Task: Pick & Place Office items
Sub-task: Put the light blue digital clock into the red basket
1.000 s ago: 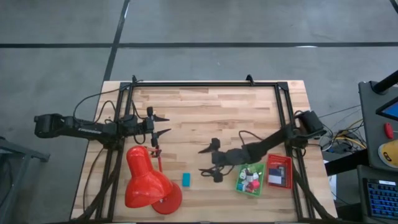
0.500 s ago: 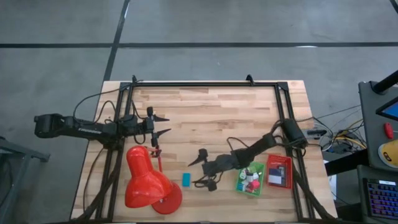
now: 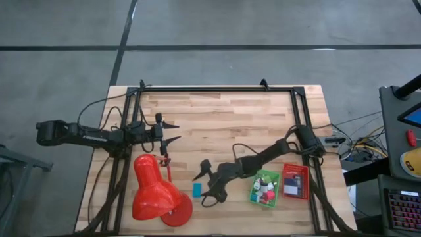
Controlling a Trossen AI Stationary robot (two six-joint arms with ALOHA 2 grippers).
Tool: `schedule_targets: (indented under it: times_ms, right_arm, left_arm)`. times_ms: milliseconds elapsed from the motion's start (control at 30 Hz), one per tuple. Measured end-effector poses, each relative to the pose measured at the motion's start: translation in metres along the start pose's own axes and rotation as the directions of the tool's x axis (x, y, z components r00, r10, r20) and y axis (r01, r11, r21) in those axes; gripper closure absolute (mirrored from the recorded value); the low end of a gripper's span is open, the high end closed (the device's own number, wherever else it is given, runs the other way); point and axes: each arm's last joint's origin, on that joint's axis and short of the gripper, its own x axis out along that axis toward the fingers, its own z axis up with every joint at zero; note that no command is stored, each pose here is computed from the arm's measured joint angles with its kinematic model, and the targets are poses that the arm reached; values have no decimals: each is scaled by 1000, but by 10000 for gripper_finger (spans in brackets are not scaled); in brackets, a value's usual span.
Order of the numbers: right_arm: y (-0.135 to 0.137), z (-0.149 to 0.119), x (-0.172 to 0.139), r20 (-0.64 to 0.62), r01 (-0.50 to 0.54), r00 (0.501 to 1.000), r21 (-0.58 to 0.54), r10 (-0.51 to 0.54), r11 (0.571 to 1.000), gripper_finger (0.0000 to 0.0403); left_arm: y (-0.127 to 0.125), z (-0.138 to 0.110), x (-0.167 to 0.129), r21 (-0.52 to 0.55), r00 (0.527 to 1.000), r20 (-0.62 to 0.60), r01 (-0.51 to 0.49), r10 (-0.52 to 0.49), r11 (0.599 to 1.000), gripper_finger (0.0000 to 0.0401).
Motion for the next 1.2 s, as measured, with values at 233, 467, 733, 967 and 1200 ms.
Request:
schedule_targets:
  times_ms: [233, 467, 733, 967, 1200]
  right_arm:
    - [-13, 23, 13, -164, -211, 972, -305, 167, 929, 44]
    - [-31, 27, 23, -281, -321, 926, -244, 250, 915, 44]
    - [-43, 9, 30, -255, -369, 914, -197, 316, 908, 44]
    - [-40, 0, 41, -247, -395, 905, -181, 347, 901, 44]
    - [-40, -3, 44, -233, -389, 910, -186, 344, 902, 44]
  left_arm:
    - [0, 0, 0, 0, 1000, -3, 1, -1, 1000, 183]
    - [0, 0, 0, 0, 1000, -3, 1, -1, 1000, 183]
    - [0, -2, 0, 0, 1000, -15, 4, -4, 1000, 183]
    - [0, -1, 0, 1, 1000, -15, 4, -4, 1000, 183]
    - [0, -2, 0, 0, 1000, -15, 4, -4, 1000, 183]
